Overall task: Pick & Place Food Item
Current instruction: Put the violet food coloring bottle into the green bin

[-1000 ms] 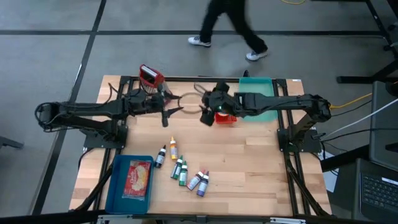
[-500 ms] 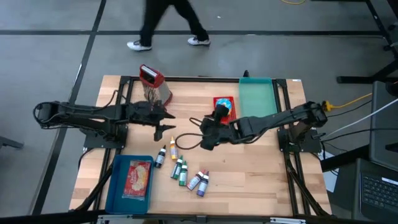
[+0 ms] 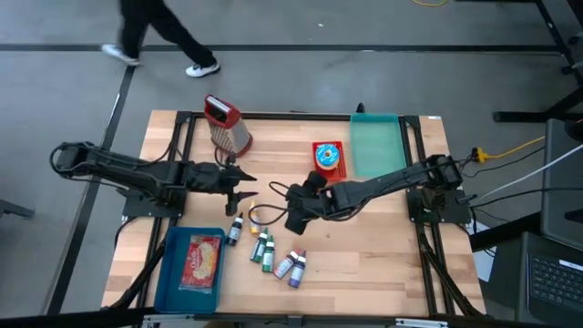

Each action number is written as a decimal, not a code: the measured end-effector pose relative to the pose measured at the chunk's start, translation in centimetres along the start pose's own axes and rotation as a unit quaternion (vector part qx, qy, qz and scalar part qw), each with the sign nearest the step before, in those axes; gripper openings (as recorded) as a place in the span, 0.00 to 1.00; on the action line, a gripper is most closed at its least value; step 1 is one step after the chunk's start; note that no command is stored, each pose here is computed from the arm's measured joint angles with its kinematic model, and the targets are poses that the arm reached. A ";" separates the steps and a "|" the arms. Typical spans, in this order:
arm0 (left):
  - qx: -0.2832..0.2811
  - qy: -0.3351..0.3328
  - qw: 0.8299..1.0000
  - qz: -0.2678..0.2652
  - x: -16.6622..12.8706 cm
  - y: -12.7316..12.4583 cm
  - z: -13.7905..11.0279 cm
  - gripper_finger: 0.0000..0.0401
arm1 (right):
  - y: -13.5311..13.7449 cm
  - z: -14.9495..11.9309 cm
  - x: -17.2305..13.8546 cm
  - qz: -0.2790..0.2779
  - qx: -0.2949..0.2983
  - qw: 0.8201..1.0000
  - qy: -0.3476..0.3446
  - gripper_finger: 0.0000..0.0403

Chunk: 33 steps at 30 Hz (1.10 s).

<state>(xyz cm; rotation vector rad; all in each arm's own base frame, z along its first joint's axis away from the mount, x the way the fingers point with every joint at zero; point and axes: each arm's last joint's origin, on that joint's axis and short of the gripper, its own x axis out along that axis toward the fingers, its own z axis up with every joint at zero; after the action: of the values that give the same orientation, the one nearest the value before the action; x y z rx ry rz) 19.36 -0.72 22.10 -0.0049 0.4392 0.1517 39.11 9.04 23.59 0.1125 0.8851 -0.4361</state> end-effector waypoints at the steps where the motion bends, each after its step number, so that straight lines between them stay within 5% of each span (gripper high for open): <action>1: -0.002 -0.024 1.000 -0.009 0.0 -0.1 -0.2 0.51 | 0.2 0.1 -0.1 0.011 0.014 1.000 -0.003 0.64; 13: -0.059 -0.110 0.991 -0.049 -0.1 -0.3 -4.6 0.51 | 3.1 -0.1 -1.4 0.104 0.121 0.987 -0.029 0.55; 33: 0.018 -0.233 0.971 -0.044 -3.5 0.7 -2.4 0.51 | 5.4 -0.6 5.7 0.126 0.279 0.950 -0.065 0.54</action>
<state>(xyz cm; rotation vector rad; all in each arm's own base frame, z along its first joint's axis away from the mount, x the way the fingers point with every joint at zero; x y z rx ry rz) 15.07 -0.67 21.43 0.0455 -0.0278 0.0549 44.05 12.23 18.41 0.7026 0.5873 -0.4374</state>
